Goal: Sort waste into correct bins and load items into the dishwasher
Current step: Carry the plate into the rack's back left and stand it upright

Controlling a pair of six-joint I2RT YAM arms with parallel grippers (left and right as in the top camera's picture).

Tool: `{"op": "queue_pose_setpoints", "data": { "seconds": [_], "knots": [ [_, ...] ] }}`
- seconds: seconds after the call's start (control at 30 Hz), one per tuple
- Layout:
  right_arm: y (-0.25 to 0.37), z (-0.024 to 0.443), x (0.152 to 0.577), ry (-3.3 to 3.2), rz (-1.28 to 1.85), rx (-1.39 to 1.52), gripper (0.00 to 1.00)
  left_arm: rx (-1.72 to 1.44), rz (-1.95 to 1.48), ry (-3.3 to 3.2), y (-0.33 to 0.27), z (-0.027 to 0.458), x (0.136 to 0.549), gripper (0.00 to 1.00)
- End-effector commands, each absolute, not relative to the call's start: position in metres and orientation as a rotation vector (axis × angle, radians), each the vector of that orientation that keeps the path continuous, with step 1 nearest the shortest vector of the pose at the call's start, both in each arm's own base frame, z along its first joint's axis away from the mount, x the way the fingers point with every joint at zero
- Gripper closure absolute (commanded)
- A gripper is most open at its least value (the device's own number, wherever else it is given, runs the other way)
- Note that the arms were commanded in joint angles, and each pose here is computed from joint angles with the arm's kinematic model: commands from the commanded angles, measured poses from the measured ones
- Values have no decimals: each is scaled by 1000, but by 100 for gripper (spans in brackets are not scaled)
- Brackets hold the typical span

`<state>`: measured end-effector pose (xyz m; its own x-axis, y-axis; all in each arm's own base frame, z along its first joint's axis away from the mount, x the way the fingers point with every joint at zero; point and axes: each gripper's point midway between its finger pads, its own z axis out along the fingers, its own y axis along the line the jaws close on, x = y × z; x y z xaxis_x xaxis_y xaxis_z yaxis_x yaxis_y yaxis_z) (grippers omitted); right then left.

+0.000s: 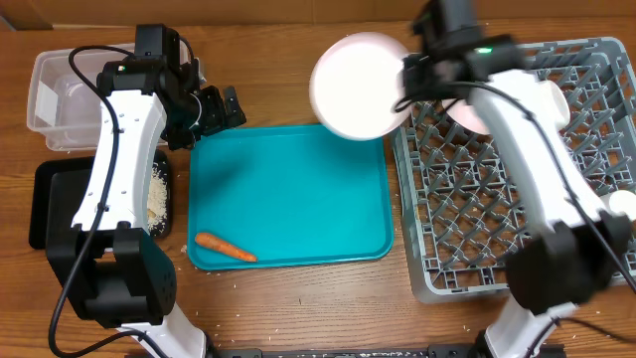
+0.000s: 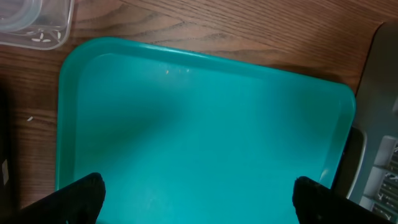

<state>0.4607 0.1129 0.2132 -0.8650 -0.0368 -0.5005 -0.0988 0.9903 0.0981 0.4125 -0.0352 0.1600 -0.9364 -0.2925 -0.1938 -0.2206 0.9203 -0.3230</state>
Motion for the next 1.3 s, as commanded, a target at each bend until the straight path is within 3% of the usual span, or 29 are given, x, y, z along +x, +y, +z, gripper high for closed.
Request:
{"op": "queue_pose_setpoints", "data": {
  "seconds": [0.0, 0.2, 0.77, 1.03, 1.2, 1.27],
  "knots": [
    [37, 255, 458, 2504, -228, 64, 96, -367, -456, 2820, -40, 168, 415, 2],
    [-50, 271, 428, 2346, -807, 462, 96, -364, -457, 2811, -40, 169, 416, 2],
    [-31, 212, 419, 2392, -807, 502, 96, -361, -457, 2801, -40, 170, 419, 1],
    [30, 195, 420, 2514, -592, 326, 96, -360, -457, 2798, -40, 170, 420, 1],
    [88, 177, 414, 2647, -273, 226, 81, -360, -458, 2797, -40, 170, 420, 1],
    [98, 175, 412, 2661, -235, 202, 64, -360, -458, 2798, -40, 170, 420, 1]
  ]
}}
